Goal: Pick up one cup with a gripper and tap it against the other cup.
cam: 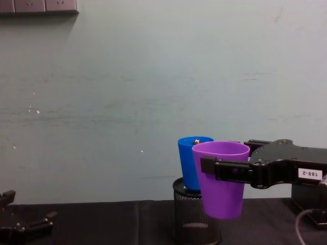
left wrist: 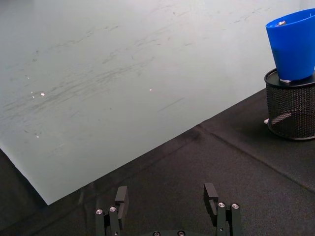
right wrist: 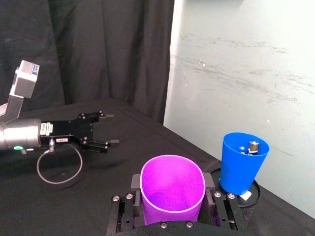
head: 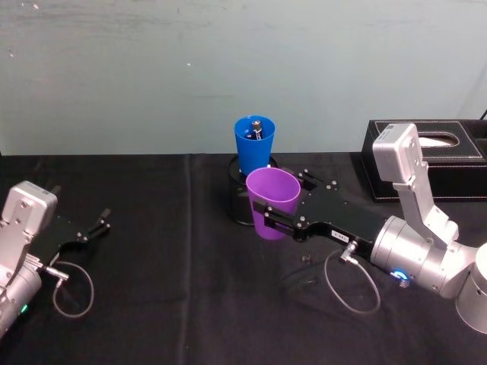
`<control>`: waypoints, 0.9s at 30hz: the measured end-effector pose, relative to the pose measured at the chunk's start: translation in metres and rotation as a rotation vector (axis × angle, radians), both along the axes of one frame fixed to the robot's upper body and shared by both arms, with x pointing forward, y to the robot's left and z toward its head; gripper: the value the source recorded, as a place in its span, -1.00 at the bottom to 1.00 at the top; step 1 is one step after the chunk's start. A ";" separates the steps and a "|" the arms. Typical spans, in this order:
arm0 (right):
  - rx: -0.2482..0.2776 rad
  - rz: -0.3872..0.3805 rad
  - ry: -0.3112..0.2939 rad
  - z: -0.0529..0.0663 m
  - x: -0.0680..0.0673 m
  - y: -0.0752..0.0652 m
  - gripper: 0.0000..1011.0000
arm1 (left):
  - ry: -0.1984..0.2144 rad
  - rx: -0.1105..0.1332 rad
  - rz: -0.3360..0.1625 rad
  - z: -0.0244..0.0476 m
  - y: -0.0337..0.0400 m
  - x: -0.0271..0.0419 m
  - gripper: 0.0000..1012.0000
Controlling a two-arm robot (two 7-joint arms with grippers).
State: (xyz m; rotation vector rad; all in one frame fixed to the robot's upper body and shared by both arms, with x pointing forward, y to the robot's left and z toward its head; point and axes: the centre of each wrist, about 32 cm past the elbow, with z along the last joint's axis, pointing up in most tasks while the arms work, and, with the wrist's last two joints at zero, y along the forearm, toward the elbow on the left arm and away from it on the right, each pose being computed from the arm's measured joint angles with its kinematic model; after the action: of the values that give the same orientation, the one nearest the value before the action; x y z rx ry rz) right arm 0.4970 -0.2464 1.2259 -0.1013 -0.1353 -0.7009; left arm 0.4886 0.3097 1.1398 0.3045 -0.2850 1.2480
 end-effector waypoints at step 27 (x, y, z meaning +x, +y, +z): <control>0.000 0.000 0.000 0.000 0.000 0.000 0.44 | 0.000 0.000 0.000 0.0000 0.0000 0.0000 0.98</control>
State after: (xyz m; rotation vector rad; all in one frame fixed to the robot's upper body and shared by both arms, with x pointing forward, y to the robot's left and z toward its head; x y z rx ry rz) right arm 0.4970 -0.2464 1.2259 -0.1013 -0.1354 -0.7009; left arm 0.4886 0.3097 1.1398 0.3045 -0.2850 1.2479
